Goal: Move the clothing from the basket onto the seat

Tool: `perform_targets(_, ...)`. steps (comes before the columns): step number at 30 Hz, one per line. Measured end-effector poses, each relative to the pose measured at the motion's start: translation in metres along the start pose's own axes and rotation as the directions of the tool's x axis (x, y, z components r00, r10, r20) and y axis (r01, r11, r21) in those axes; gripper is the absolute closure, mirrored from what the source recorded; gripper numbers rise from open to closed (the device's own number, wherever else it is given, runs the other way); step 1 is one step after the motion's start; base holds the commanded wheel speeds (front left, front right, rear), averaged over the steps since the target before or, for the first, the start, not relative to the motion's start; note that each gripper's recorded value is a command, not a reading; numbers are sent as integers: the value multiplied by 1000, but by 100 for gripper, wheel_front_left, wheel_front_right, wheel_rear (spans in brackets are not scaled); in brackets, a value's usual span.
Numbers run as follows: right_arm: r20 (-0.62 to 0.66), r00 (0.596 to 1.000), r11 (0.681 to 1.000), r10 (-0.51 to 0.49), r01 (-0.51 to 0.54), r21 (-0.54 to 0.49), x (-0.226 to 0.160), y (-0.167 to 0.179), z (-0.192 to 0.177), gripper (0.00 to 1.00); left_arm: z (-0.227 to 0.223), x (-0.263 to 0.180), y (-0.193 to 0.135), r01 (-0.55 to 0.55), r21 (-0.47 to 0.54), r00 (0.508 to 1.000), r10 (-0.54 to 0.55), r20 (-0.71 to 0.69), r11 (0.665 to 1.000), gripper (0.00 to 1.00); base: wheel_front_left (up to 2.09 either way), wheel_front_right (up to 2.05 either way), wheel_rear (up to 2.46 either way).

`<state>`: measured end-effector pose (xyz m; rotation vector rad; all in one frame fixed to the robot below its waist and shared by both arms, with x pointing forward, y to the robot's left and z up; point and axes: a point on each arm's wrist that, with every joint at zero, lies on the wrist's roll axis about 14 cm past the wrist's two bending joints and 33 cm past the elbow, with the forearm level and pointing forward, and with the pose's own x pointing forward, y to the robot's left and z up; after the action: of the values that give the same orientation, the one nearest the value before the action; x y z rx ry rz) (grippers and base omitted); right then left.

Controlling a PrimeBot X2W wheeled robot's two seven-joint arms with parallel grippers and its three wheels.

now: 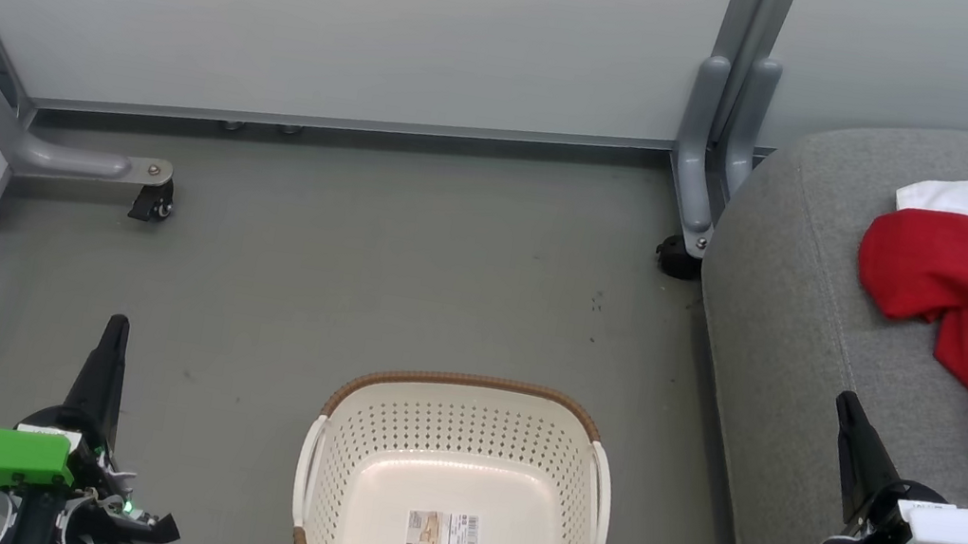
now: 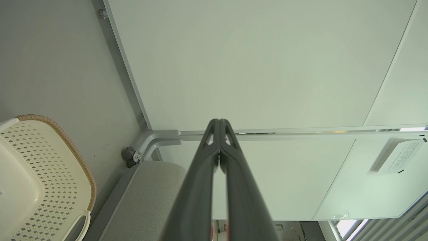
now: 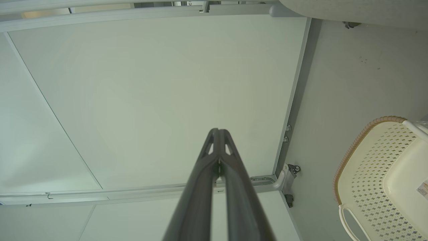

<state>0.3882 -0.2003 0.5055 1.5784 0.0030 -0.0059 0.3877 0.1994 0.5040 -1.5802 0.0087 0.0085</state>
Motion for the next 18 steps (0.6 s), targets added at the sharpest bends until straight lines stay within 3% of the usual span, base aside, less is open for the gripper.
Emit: perform_targets(18,-1,1000,1000,0,0,0,0,0,0,100,0,0,0,0,1,1000,0,-1,1000,100,0,0,0)
